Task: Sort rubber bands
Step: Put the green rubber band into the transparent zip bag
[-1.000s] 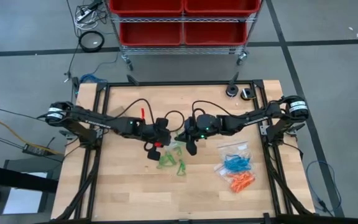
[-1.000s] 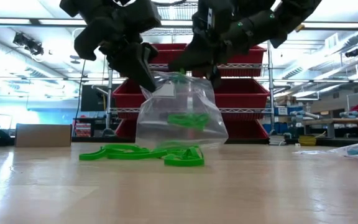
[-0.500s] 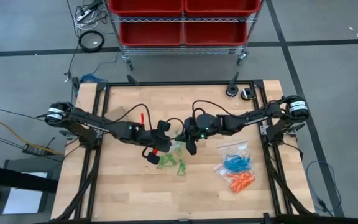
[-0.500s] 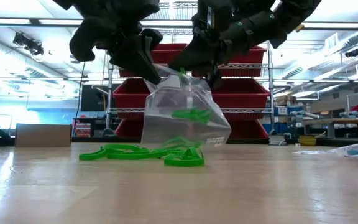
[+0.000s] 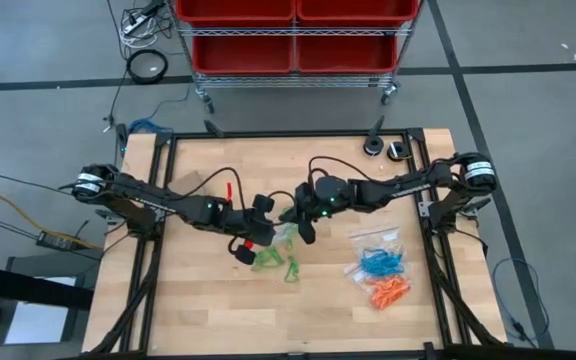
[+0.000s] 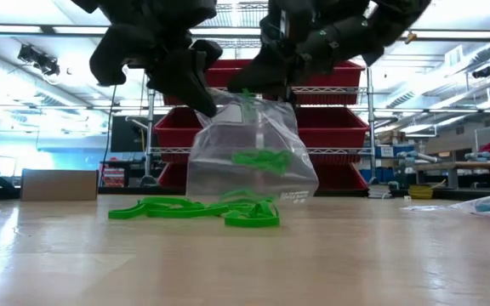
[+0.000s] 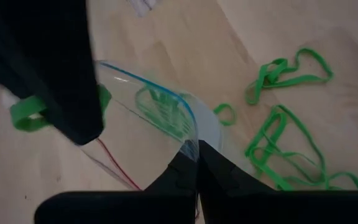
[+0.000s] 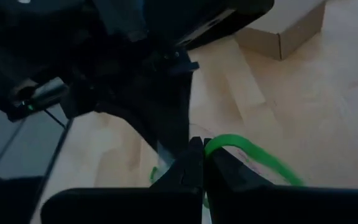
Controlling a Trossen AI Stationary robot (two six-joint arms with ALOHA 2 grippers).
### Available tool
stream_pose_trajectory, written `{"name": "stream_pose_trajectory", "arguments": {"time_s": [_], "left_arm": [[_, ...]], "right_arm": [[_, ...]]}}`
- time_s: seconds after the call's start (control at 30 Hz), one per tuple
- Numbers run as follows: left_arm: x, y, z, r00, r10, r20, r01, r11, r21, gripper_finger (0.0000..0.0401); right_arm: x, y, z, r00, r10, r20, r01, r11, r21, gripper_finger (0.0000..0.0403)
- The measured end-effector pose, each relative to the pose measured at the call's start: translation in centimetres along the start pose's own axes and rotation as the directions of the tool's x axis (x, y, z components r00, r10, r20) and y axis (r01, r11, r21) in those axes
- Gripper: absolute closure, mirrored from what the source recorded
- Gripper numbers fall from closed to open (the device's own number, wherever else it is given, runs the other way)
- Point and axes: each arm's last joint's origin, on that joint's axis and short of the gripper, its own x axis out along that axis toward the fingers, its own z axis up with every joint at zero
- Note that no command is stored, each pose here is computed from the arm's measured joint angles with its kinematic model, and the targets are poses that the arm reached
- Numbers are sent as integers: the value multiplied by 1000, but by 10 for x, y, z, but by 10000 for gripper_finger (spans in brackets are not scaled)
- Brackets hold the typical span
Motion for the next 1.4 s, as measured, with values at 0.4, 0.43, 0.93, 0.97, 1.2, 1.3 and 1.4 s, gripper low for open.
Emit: {"name": "stream_pose_trajectory", "arguments": {"time_s": [0.4, 0.43, 0.93, 0.97, 1.2, 1.3, 1.4], "left_arm": [[-11, 9, 10, 994, 91, -65, -86, 993, 82, 392], [-13, 11, 12, 993, 96, -70, -89, 992, 95, 392], [-43, 50, 50, 993, 72, 92, -84, 986, 141, 392], [-43, 53, 50, 992, 79, 97, -92, 987, 135, 392], [-30, 63, 44, 994, 93, 63, -99, 989, 113, 392], [-21, 65, 41, 995, 87, 38, -91, 990, 109, 392], [-14, 65, 40, 996, 87, 31, -90, 990, 108, 392]], "right_arm": [[-6, -2, 25, 967, -43, -250, 12, 992, -126, 403], [-6, -2, 24, 965, -45, -260, 12, 992, -126, 403], [-4, 10, 20, 960, 19, -278, -109, 943, -315, 403], [-4, 11, 20, 961, 19, -276, -112, 939, -324, 403], [-3, 17, 21, 965, 41, -257, -139, 917, -373, 403], [-3, 18, 20, 961, 66, -270, -170, 908, -382, 403], [-4, 19, 16, 943, 103, -316, -223, 900, -374, 398]]}}
